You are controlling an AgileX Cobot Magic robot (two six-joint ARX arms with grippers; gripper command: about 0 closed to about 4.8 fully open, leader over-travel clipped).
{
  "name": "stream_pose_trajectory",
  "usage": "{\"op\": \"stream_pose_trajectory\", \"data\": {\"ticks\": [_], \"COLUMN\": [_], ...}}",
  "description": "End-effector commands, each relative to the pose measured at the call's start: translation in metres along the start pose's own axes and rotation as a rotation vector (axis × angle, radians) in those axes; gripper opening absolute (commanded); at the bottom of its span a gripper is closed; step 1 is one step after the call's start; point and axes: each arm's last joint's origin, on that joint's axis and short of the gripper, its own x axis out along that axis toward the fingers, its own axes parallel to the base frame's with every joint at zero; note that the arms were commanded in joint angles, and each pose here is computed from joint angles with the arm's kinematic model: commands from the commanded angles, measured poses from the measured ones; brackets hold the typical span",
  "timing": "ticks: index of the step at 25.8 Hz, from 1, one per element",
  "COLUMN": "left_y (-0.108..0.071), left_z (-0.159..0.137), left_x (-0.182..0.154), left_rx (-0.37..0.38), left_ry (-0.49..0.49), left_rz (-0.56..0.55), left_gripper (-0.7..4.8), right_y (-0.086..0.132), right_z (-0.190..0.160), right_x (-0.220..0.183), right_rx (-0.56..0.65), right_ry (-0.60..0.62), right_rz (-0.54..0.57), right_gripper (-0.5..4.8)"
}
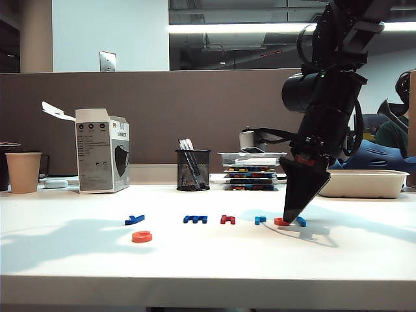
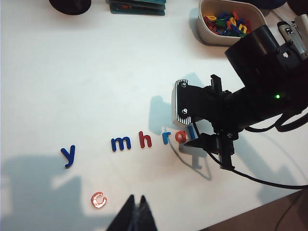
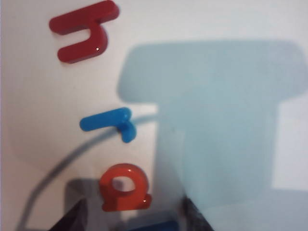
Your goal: Select the appropriate letters from the row of letter magnets placed on the table to arrange into the word "car".
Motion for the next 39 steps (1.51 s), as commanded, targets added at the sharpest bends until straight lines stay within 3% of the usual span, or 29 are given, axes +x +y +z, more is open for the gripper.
{"op": "stream_pose_trajectory", "data": {"ticks": [1,16,19,39], "left_y": [-0.0007,-0.0007,-0.0007,-0.0007], "left_z": [0.0017,0.0016,0.0017,0.0017], "left_x": [-0.0026,-0.0026,-0.0026,-0.0026], "left_rx": [0.003,0.003,0.003,0.003], "left_ry": [-0.016,-0.015,-0.015,-0.015], "left_rz": [-0.005,-0.005,-0.005,-0.005], "left_gripper": [-0.06,-0.06,-0.06,-0.06], "right_y": [0.0029,0.0084,0.0072,0.0078], "right_z": [-0.0019,0.0042,0.0045,0.0038], "right_x": [0.0042,0.0075,0.0075,0.0076], "right_rx": [0.007,-0.018,-0.021,-0.015], "right_ry": [0.025,0.038,0.048,0.064], "right_rz": [0.024,0.015,-0.009,-0.011], "right_gripper": [2.59,2.36,2.07,2.07]}}
